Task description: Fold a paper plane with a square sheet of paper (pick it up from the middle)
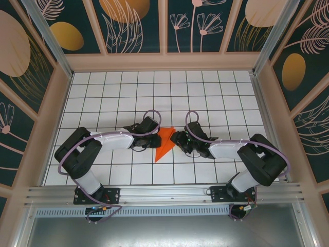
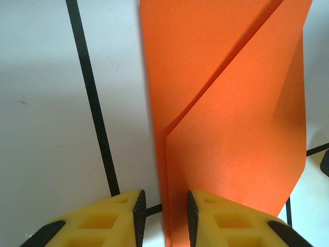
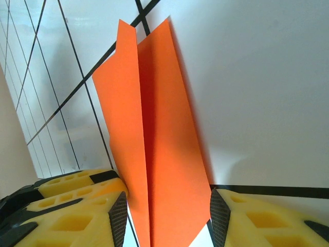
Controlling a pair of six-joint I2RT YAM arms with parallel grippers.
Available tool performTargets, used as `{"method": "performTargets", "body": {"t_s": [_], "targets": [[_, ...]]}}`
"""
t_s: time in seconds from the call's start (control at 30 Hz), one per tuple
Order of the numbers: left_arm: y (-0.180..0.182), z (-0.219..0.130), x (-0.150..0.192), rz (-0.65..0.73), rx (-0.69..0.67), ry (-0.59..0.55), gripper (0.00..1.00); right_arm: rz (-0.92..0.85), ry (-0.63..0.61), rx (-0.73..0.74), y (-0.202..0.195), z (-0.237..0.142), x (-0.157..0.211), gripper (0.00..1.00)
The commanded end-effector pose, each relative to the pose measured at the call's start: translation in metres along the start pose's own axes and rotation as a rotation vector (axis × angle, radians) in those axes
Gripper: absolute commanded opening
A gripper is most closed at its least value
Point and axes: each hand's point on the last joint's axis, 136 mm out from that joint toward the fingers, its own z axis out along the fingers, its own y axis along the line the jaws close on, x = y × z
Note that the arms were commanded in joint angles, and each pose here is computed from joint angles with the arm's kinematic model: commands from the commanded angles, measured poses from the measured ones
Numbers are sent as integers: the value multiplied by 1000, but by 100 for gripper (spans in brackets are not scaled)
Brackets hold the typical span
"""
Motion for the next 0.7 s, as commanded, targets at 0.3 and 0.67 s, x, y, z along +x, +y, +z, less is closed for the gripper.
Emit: {"method": "performTargets", "body": {"t_s": [0.3,0.67], "targets": [[-4,6,1,8,21,20,29,-7,62,-48,14,16,9,47],[-4,8,5,6,32,34,26,-7,51,-105,26,17,3,46]]}}
